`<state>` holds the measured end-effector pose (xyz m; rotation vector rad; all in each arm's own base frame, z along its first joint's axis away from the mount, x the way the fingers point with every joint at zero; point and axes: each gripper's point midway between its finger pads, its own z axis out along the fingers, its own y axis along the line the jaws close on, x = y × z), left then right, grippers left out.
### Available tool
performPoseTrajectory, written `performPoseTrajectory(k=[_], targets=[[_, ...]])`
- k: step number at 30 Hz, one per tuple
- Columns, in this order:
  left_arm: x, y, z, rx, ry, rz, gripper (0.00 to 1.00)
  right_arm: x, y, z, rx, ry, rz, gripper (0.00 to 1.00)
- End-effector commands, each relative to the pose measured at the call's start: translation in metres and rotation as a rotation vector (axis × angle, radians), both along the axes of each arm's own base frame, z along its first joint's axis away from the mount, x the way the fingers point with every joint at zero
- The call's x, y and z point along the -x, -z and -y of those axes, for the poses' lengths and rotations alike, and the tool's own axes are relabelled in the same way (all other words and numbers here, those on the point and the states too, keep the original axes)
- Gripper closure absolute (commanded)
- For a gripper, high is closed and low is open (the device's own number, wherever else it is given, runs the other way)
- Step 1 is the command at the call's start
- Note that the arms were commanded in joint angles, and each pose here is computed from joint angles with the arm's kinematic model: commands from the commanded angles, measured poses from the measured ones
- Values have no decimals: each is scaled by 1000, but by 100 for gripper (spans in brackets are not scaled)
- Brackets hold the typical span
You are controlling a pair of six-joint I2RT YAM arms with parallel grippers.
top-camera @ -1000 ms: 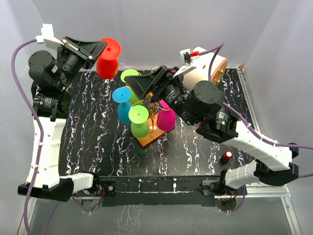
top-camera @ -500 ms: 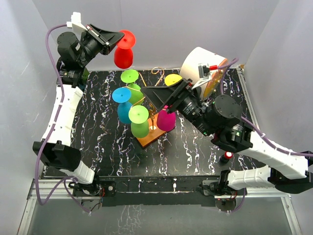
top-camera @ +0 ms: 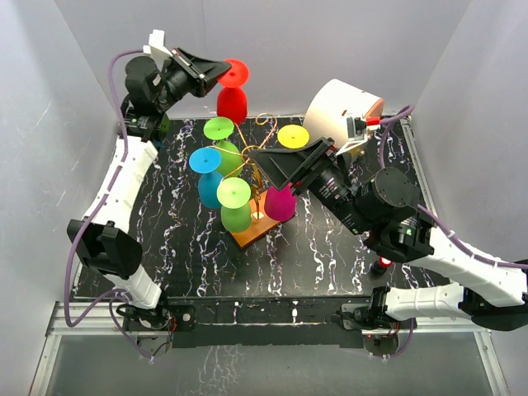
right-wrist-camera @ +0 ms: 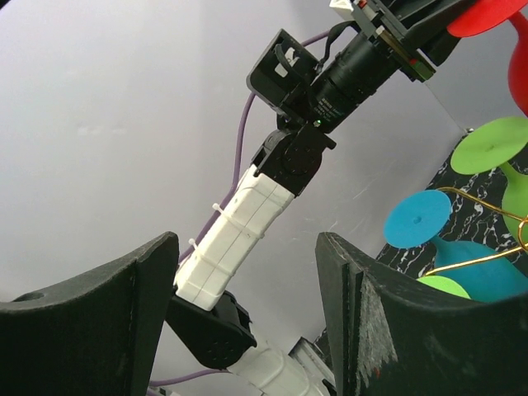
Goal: Place the wine glass upside down on the wine glass rack
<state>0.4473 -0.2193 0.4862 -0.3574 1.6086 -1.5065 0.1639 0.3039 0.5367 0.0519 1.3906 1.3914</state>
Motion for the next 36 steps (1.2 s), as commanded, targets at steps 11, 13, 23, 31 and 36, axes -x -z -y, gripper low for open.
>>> performPoseTrajectory(k=[11, 13, 23, 31, 36], targets=[[11, 44, 30, -66, -12, -129, 100, 1, -8, 24, -77, 42, -6, 34], [13, 50, 30, -80, -21, -141, 100, 1, -7, 22, -74, 37, -7, 34], [28, 64, 35, -83, 34, -169, 100, 2, -7, 23, -66, 35, -1, 34], [39, 66, 45, -71, 70, -168, 100, -2, -3, 26, -66, 59, -13, 34], [45, 65, 52, -81, 74, -160, 100, -2, -1, 26, -64, 60, -14, 34]])
